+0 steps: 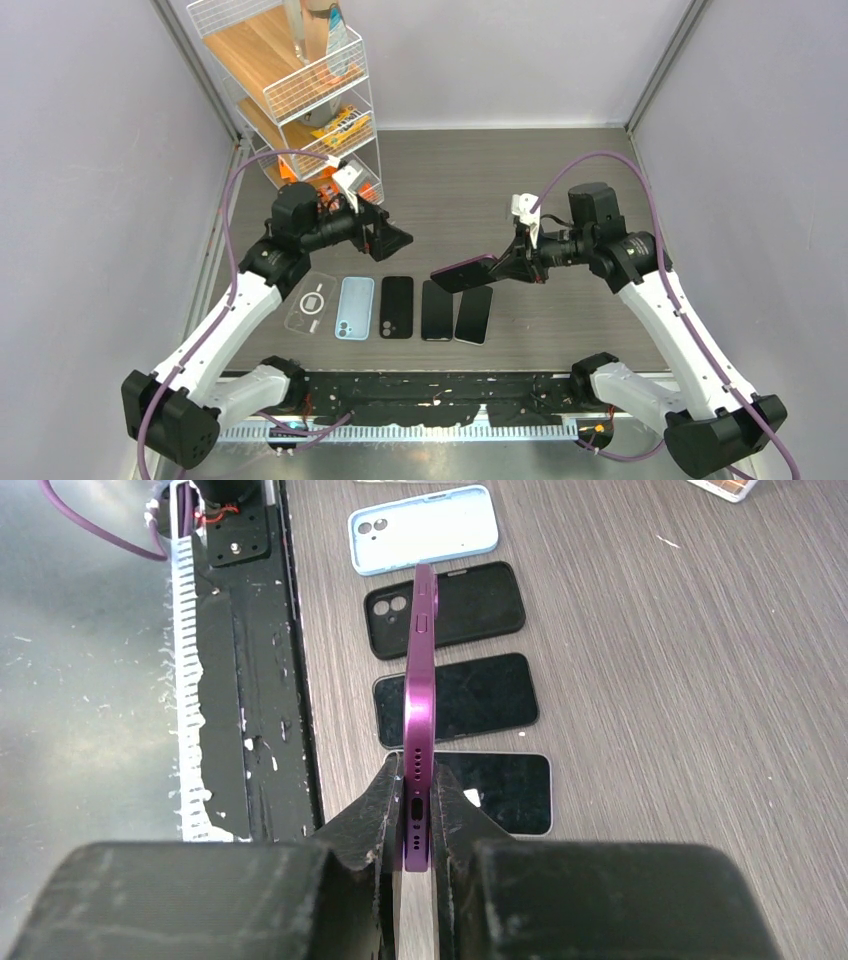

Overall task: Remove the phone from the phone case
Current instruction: Place the phone at the center of the board.

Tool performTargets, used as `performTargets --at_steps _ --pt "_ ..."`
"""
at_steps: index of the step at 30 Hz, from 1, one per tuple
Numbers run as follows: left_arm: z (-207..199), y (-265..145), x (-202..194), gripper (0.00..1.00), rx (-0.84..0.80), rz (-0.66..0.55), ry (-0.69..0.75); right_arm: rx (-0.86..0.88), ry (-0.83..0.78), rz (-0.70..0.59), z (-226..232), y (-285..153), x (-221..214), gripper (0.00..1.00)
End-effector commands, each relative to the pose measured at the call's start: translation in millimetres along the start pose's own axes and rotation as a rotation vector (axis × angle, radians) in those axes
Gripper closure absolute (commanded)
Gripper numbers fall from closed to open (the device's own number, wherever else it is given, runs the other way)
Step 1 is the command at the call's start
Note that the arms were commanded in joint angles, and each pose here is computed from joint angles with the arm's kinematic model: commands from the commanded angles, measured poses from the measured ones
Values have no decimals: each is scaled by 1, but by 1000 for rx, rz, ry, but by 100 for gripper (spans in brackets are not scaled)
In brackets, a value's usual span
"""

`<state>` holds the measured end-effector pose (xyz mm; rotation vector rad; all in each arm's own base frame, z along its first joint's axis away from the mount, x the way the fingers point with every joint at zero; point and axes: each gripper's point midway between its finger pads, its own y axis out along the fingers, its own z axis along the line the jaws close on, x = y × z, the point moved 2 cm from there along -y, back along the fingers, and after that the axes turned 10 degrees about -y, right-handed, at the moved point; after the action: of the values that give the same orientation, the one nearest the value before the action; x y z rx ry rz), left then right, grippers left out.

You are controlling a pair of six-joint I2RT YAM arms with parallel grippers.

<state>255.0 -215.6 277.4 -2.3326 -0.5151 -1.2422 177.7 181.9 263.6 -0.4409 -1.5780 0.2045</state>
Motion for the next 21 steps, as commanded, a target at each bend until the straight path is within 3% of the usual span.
performTargets --at_steps 1,9,21 --pt "-39 -10 3 8 -191 53 156 -32 -95 -3 2 -16 19 95" --pt "-75 -2 -25 9 -366 175 295 26 -59 107 10 -20 1 95" --pt "-75 0 -47 10 -387 223 304 134 59 417 21 -41 -58 95"
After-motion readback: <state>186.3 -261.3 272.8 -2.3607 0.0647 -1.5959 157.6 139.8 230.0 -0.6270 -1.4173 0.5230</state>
